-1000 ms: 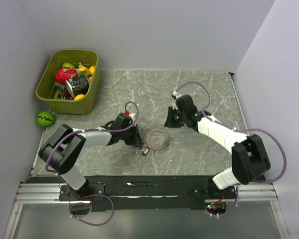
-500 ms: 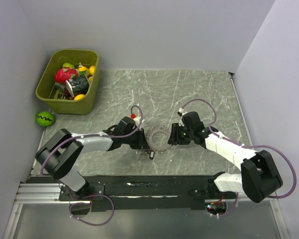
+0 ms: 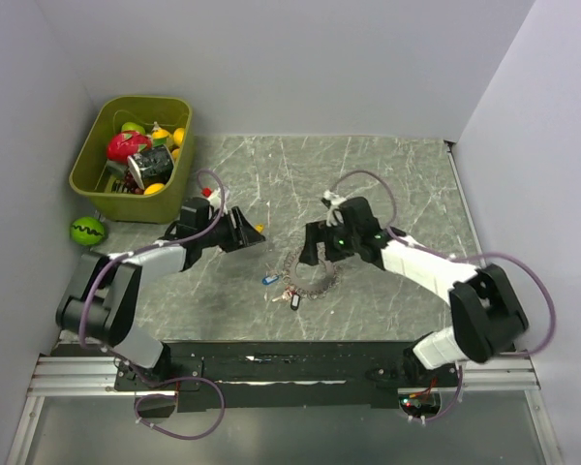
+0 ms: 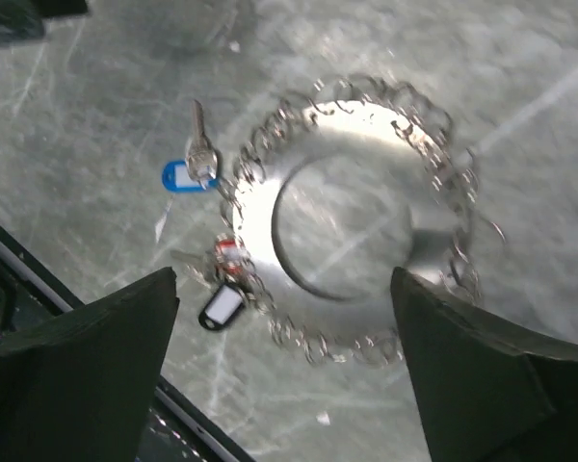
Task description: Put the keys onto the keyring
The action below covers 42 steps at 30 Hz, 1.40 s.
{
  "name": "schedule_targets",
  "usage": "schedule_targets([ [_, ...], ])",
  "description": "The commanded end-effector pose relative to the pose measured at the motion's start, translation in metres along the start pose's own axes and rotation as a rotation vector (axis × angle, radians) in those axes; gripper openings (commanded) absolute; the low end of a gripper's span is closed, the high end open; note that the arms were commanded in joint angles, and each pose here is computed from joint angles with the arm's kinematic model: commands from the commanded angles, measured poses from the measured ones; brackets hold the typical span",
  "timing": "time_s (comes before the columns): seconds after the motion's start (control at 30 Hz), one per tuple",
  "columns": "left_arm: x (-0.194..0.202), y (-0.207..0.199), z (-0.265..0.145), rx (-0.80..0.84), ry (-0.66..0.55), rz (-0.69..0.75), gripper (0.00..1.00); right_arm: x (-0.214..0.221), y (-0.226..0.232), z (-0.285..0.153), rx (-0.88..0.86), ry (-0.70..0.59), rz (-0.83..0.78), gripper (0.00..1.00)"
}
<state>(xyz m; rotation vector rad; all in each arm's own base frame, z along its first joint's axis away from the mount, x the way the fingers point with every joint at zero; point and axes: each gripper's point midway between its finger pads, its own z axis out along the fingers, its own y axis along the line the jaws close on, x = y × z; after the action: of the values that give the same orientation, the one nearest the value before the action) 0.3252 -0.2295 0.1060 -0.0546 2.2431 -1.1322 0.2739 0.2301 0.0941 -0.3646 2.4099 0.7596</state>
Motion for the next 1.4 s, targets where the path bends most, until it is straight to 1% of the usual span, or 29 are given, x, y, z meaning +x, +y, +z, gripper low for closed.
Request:
schedule_targets([
  [0.0, 0.004, -0.01, 0.01, 0.117, 0.065, -0.032, 0.55, -0.026, 0.027, 0.024, -0.082, -0.02, -0.085, 0.95],
  [0.03, 0.008, -0.007, 0.012, 0.12, 0.077, -0.044, 0.54, -0.03, 0.033, 0.028, -0.097, -0.021, -0.093, 0.89],
  [0.07, 0.014, -0.004, 0.014, 0.126, 0.094, -0.056, 0.53, -0.024, 0.032, 0.038, -0.096, 0.011, -0.087, 0.86],
  [0.1, 0.017, -0.001, 0.016, 0.129, 0.096, -0.063, 0.52, -0.027, 0.033, 0.042, -0.098, 0.012, -0.079, 0.82],
  [0.13, 0.019, 0.001, 0.017, 0.126, 0.099, -0.068, 0.51, -0.031, 0.035, 0.045, -0.104, 0.01, -0.074, 0.74],
  [0.2, 0.025, 0.007, 0.021, 0.13, 0.111, -0.082, 0.5, -0.029, 0.034, 0.056, -0.108, 0.033, -0.051, 0.67],
  [0.23, 0.028, 0.008, 0.022, 0.134, 0.119, -0.086, 0.49, -0.033, 0.035, 0.058, -0.11, 0.03, -0.045, 0.58],
  [0.3, 0.037, 0.012, 0.027, 0.143, 0.146, -0.104, 0.46, -0.034, 0.037, 0.065, -0.119, 0.043, -0.033, 0.45],
  [0.43, 0.055, 0.023, 0.035, 0.109, 0.186, -0.119, 0.42, -0.034, 0.035, 0.073, -0.111, 0.066, -0.016, 0.43],
  [0.63, 0.086, 0.025, 0.044, 0.056, 0.263, -0.094, 0.38, -0.039, 0.029, 0.071, -0.074, 0.039, -0.025, 0.41],
  [0.73, 0.101, 0.027, 0.046, 0.016, 0.29, -0.073, 0.34, -0.041, 0.027, 0.069, -0.058, 0.038, -0.027, 0.4],
  [0.77, 0.105, 0.028, 0.045, 0.007, 0.3, -0.071, 0.29, -0.041, 0.026, 0.069, -0.052, 0.041, -0.026, 0.4],
  [0.87, 0.121, 0.031, 0.041, -0.015, 0.328, -0.075, 0.21, -0.043, 0.025, 0.065, -0.046, 0.032, -0.028, 0.39],
  [0.97, 0.135, 0.034, 0.035, -0.029, 0.351, -0.084, 0.18, -0.044, 0.024, 0.062, -0.039, 0.027, -0.028, 0.39],
  [1.07, 0.146, 0.032, 0.032, -0.027, 0.373, -0.076, 0.17, -0.044, 0.023, 0.059, -0.035, 0.018, -0.029, 0.38],
  [1.2, 0.157, 0.018, 0.033, 0.002, 0.409, -0.042, 0.17, -0.044, 0.022, 0.057, -0.032, 0.015, -0.027, 0.37],
  [1.37, 0.157, -0.004, 0.04, 0.055, 0.401, -0.046, 0.17, -0.046, 0.02, 0.05, -0.023, -0.005, -0.028, 0.37],
])
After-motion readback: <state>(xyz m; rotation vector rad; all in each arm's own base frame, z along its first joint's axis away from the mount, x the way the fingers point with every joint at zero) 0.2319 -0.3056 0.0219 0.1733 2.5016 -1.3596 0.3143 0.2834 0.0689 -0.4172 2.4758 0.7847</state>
